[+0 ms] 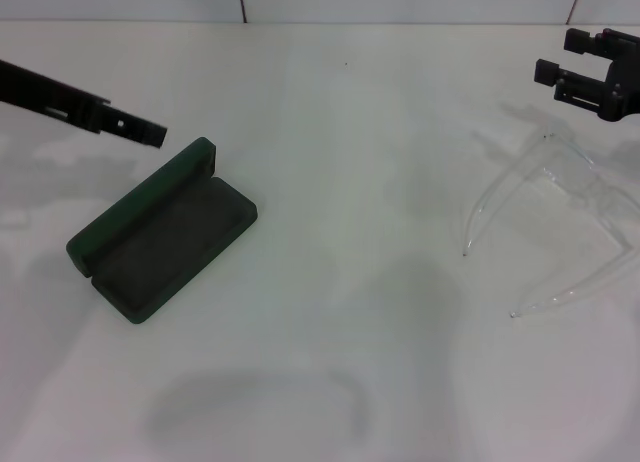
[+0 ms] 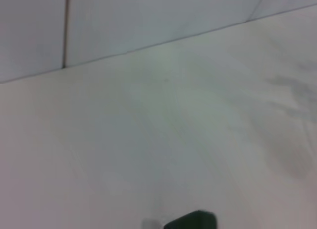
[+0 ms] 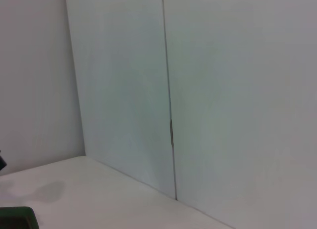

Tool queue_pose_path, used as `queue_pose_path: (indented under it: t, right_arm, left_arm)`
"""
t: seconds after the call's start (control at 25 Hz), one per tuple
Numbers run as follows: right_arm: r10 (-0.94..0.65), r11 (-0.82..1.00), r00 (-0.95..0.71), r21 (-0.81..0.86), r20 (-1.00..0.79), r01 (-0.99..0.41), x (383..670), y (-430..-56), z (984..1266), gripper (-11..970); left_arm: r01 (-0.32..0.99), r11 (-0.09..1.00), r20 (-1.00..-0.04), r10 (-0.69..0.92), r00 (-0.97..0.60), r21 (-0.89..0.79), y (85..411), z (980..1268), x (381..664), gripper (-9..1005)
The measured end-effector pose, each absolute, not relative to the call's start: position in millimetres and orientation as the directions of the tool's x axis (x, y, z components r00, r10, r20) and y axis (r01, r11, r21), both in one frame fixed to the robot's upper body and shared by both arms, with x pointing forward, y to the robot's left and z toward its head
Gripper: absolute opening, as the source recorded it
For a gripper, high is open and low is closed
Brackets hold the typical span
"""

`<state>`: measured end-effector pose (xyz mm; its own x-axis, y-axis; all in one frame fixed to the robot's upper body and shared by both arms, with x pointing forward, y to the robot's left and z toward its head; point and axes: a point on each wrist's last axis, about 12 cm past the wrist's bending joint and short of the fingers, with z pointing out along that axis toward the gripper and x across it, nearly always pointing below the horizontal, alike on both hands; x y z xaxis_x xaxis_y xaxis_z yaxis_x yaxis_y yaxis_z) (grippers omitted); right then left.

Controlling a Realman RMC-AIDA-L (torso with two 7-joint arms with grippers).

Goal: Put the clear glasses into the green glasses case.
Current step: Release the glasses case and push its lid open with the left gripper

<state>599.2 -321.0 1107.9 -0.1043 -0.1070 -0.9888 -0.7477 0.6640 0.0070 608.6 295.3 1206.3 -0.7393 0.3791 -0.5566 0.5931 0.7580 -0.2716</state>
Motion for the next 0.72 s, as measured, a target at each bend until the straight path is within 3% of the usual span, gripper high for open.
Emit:
queue_pose_path:
  t: [0.32, 0.72]
  right_arm:
    - [-0.110, 0.663, -0.096, -0.001, -0.989, -0.748, 601, -321, 1110, 625]
    - [-0.109, 0.661, -0.092, -0.003, -0.990, -0.751, 602, -320, 1111, 623]
  left_arm:
    - [0.573, 0.779, -0.452, 0.428, -0.782, -0.254, 290, 1190, 612, 769]
    - [0.575, 0.780, -0.440, 0.438, -0.784, -0.248, 288, 1188, 613, 745]
